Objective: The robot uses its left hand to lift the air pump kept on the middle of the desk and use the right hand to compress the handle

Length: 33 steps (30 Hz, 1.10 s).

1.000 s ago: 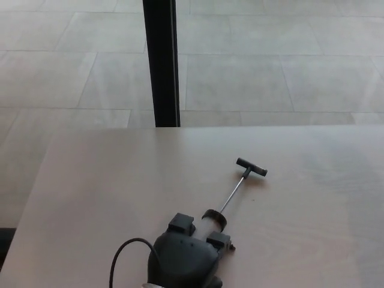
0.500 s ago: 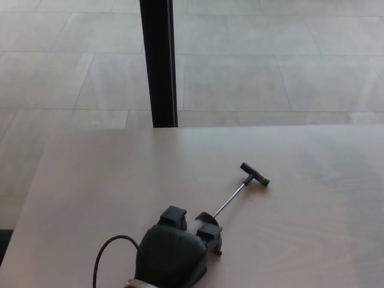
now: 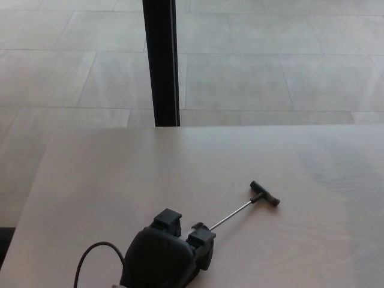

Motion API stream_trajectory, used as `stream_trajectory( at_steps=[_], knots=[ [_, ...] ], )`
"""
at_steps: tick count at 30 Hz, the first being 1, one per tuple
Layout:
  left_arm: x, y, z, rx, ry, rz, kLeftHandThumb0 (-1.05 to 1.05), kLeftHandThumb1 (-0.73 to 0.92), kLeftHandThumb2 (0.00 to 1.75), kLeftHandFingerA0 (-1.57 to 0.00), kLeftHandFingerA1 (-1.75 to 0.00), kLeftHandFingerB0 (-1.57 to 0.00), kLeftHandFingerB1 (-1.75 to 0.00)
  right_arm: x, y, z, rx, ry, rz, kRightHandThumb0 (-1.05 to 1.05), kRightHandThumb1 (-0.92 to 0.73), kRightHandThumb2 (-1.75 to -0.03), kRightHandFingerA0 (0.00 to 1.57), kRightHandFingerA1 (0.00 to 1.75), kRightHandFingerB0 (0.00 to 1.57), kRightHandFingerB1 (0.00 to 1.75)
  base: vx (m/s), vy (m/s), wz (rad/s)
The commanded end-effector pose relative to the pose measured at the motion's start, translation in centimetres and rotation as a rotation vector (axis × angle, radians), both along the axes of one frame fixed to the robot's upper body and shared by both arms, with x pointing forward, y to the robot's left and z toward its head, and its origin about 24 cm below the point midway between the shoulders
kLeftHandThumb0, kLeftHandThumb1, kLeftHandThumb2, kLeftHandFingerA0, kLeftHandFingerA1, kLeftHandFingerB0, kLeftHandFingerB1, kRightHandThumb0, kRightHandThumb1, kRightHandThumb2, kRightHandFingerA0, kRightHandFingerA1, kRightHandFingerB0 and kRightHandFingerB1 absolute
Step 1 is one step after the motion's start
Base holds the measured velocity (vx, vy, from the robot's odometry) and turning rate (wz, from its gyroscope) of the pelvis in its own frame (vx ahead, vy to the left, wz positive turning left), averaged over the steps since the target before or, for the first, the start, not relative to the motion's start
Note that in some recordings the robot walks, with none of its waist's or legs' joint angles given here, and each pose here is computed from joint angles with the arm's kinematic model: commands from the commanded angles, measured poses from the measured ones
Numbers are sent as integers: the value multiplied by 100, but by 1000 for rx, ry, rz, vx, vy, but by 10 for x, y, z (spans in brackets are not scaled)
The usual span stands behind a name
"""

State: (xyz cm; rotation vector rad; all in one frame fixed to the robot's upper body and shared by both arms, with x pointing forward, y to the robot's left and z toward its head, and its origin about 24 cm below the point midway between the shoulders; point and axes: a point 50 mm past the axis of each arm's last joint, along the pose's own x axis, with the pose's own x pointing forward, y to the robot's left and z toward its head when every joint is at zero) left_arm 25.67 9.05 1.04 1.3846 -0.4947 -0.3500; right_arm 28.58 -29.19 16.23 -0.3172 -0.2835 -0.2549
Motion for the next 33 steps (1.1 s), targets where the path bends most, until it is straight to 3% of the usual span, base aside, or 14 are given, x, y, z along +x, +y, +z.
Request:
stream_trajectory(
  at_steps=[1, 15, 19, 23, 24, 25, 27, 28, 29, 33],
  knots=[
    [-12, 22, -2, -159, -112, -178, -11, 52, 103, -74, -175, -74, -161, 6, -3, 5, 35, -10, -60, -71, -92, -70, 48, 56, 63, 48, 0, 0, 0],
    [-3, 26, 14, -229, -311, -227, -5, 44, 106, -79, -175, -77, -162, 12, -3, 12, 42, -12, -94, -71, -92, -69, 49, 53, 67, 48, 0, 0, 0],
    [4, 17, 49, -372, -419, -264, -3, 51, 117, -82, -175, -80, -168, 14, -2, 12, 42, -9, -94, -72, -92, -69, 54, 57, 70, 48, 0, 0, 0],
    [4, 9, 69, -466, -483, -296, -1, 52, 116, -83, -175, -79, -173, 16, -1, 11, 44, -7, -98, -73, -92, -69, 52, 58, 70, 48, 0, 0, 0],
    [1, 4, 78, -548, -452, -304, 2, 47, 132, -84, -175, -88, -168, 16, 1, 10, 46, -8, -94, -78, -72, -99, 48, 65, 65, 59, 0, 0, 0],
    [0, 2, 82, -579, -437, -309, 2, 47, 132, -84, -175, -88, -168, 16, 1, 9, 48, -7, -92, -78, -72, -99, 48, 65, 65, 59, 0, 0, 0],
    [-3, 1, 84, -625, -397, -303, 1, 45, 138, -84, -175, -91, -164, 15, 1, 8, 48, -4, -89, -78, -72, -99, 48, 66, 64, 58, 0, 0, 0],
    [-4, 0, 85, -679, -361, -293, -1, 42, 147, -90, -168, -99, -150, 15, 1, 8, 56, -4, -86, -72, -92, -68, 49, 68, 68, 50, 0, 0, 0],
    [-6, -2, 87, -801, -296, -271, -2, 43, 145, -91, -167, -102, -146, 15, 2, 6, 67, -2, -86, -72, -92, -68, 51, 66, 69, 49, 0, 0, 0],
    [-3, -3, 84, -991, -110, -211, 3, 42, 152, -95, -170, -103, -149, 14, 2, 5, 70, -1, -81, -72, -92, -68, 49, 70, 68, 50, 0, 0, 0]
  ],
)
